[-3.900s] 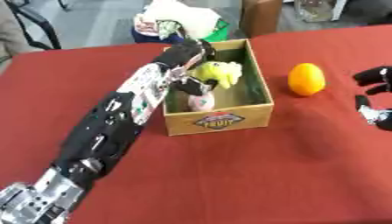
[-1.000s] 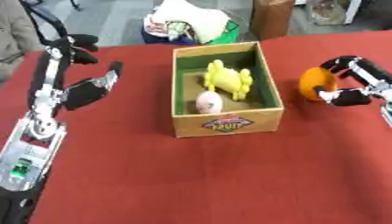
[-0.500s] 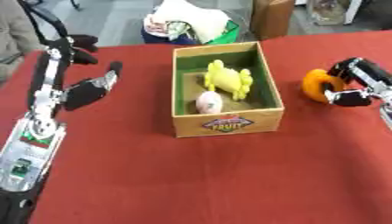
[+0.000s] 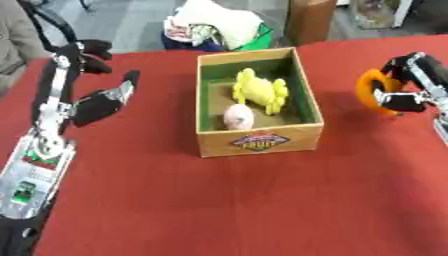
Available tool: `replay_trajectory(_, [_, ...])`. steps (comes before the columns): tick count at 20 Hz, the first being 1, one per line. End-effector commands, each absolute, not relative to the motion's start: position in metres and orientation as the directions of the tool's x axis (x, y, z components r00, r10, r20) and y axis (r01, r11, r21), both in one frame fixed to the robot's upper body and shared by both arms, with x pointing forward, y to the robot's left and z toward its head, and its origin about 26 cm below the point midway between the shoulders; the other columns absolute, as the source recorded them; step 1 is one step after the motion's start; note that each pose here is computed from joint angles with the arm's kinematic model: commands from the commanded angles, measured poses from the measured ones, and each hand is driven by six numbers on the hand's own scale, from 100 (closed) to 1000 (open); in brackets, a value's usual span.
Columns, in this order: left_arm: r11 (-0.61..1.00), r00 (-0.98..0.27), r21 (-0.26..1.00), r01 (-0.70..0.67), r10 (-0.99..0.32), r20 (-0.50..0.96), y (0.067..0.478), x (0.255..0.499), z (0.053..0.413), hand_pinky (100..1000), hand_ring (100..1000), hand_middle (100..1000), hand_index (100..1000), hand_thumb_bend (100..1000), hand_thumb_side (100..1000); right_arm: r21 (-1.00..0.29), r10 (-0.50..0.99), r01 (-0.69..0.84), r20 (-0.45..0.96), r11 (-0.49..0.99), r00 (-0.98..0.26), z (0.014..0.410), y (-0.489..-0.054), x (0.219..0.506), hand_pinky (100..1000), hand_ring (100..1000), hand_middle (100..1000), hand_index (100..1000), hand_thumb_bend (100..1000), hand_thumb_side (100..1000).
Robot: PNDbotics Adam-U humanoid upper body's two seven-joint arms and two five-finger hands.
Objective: Pick up objects on the table and place them in the box.
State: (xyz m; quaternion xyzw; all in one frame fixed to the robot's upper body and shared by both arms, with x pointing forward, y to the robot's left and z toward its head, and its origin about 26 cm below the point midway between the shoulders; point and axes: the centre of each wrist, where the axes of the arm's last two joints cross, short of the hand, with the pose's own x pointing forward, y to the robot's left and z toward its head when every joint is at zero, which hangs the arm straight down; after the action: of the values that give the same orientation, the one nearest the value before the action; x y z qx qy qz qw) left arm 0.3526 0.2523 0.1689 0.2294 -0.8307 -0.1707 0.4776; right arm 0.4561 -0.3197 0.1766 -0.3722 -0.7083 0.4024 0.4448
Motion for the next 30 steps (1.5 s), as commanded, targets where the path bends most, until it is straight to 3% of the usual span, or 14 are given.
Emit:
replay_trajectory(1, [0.833,-0.455,0.503,-0.23,-0.549,0.702,0.254,0.352,0.176,684,572,588,731,434,158,-0.872,0.863,0.25,0.3,0.421,-0.406,0.223,-0.313,0.455,540,490,268,326,100,100])
replay_trajectory(8, [0.84,-0.473,0.497,-0.219,-0.537,0.699,0.25,0.351,0.178,681,570,586,730,434,153,-0.874,0.775,0.211,0.247,0.437,-0.582,0.26,-0.262,0.455,556,499,279,339,100,100])
replay_trajectory(20, [0.864,-0.503,0.471,-0.179,-0.492,0.711,0.237,0.352,0.178,677,565,580,727,428,150,-0.925,0.719,0.024,0.278,0.38,-0.637,0.216,-0.201,0.479,563,509,311,387,100,100])
replay_trajectory(22, [0.865,-0.504,0.47,-0.174,-0.488,0.713,0.236,0.353,0.178,677,565,580,727,430,151,-0.936,0.721,0.006,0.267,0.351,-0.639,0.209,-0.193,0.481,596,550,431,523,100,100])
replay_trajectory(23, [0.866,-0.504,0.47,-0.172,-0.487,0.713,0.235,0.353,0.177,677,565,580,727,430,151,-0.944,0.725,-0.005,0.257,0.331,-0.639,0.205,-0.19,0.481,634,609,550,663,100,100])
replay_trajectory(25, [0.866,-0.504,0.469,-0.172,-0.487,0.714,0.235,0.353,0.177,678,565,580,727,431,151,-0.956,0.731,-0.017,0.236,0.293,-0.64,0.203,-0.187,0.482,671,680,685,778,145,100])
replay_trajectory(27, [0.866,-0.502,0.468,-0.174,-0.487,0.715,0.236,0.353,0.176,678,565,579,726,432,152,-0.96,0.74,-0.009,0.222,0.281,-0.635,0.203,-0.188,0.481,696,735,787,843,218,182])
replay_trajectory(30, [0.866,-0.499,0.466,-0.179,-0.489,0.715,0.237,0.353,0.176,678,565,579,726,431,152,-0.955,0.759,0.039,0.207,0.293,-0.618,0.208,-0.192,0.481,718,773,857,882,269,226])
